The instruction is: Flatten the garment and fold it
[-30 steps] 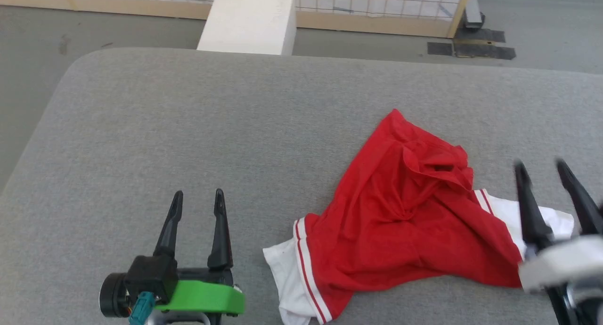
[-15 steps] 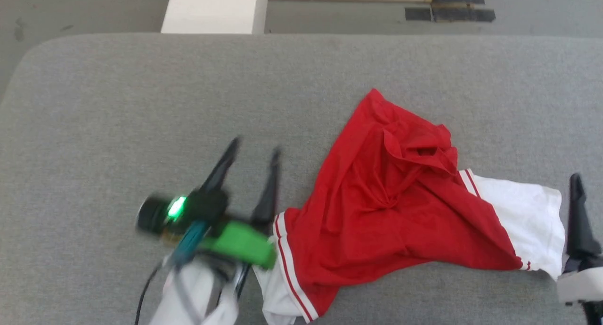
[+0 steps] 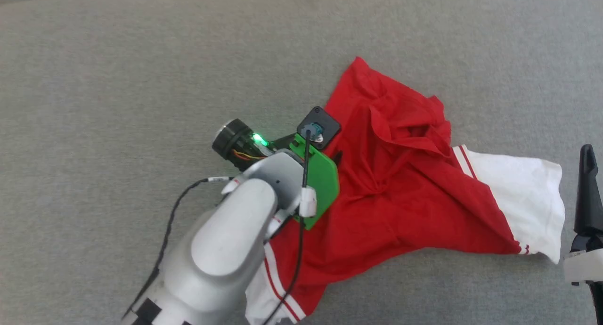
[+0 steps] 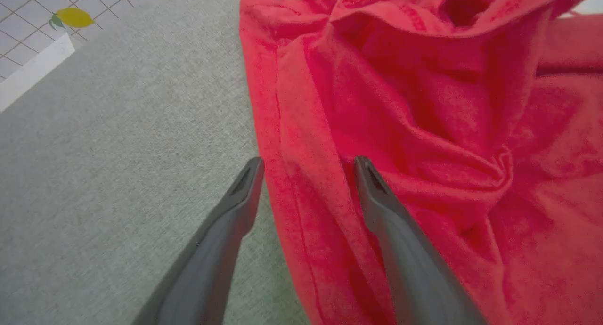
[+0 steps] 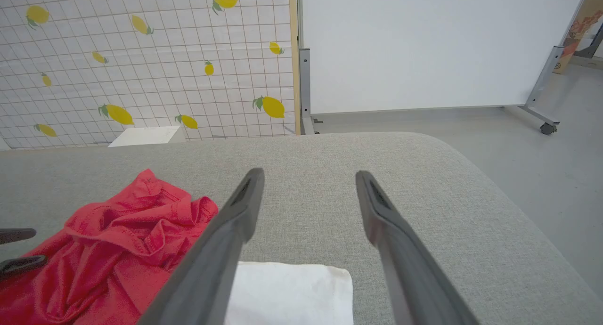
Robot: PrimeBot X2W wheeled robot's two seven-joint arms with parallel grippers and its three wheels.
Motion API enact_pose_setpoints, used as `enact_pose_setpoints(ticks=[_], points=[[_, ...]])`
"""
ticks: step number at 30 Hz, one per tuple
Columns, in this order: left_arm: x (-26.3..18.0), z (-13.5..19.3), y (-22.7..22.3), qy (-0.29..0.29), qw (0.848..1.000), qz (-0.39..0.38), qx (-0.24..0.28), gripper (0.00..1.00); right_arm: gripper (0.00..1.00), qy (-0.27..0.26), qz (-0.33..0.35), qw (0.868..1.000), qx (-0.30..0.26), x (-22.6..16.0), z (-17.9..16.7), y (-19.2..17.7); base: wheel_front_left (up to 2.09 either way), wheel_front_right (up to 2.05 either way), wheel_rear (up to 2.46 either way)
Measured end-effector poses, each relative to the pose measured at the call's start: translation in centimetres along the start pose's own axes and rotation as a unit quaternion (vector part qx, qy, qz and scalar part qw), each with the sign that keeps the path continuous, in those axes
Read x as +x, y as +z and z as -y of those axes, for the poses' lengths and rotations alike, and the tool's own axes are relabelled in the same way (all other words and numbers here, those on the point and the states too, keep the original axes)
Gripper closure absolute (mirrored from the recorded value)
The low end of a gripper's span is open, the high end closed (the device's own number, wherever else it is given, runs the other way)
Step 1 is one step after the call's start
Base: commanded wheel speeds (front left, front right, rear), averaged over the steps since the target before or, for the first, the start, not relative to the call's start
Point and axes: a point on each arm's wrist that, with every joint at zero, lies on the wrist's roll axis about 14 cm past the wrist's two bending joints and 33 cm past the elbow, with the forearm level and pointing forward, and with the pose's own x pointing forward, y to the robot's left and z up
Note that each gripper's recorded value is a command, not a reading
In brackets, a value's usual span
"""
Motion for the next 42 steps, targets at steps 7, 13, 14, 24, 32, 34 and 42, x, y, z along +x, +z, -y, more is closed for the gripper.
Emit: enact_pose_setpoints(ticks=[7, 13, 14, 24, 32, 34, 42], points=[[2.7, 0.1, -3.0, -0.021, 0.998, -0.054, -0.002, 1.0, 0.0, -0.015, -0.024, 1.0, -0.003, 0.0, 0.9, -1.6, 0.0, 0.0, 0.0], [3.7, -0.3, -0.5, -0.031, 0.998, -0.001, -0.062, 1.0, 0.0, -0.026, -0.03, 0.999, -0.005, -0.2, 1.7, -1.9, 0.0, 0.0, 0.0], [3.6, -0.7, 0.3, -0.029, 0.997, 0.012, -0.076, 1.0, 0.0, -0.026, -0.028, 0.999, -0.004, -0.2, 1.7, -1.8, 0.0, 0.0, 0.0], [2.9, -15.5, 10.3, 0.132, 0.974, 0.159, -0.09, 1.0, 0.0, -0.035, -0.037, 0.999, 0.002, 0.8, 2.1, -2.9, 0.0, 0.0, 0.0], [6.2, -17.3, 5.5, 0.169, 0.964, 0.14, -0.152, 0.0, 0.0, -0.047, -0.055, 0.997, 0.001, 1.3, 2.8, -4.8, 0.0, 0.0, 0.0], [6.3, -17.0, 5.5, 0.165, 0.961, 0.151, -0.163, 0.0, 0.0, -0.049, -0.058, 0.997, 0.002, 1.3, 2.9, -5.0, 0.0, 0.0, 0.0], [0.8, -16.7, 11.4, 0.178, 0.921, 0.314, -0.149, 0.0, 0.0, -0.047, -0.036, 0.998, 0.003, 0.8, 2.9, -3.3, 0.0, 0.0, 0.0]])
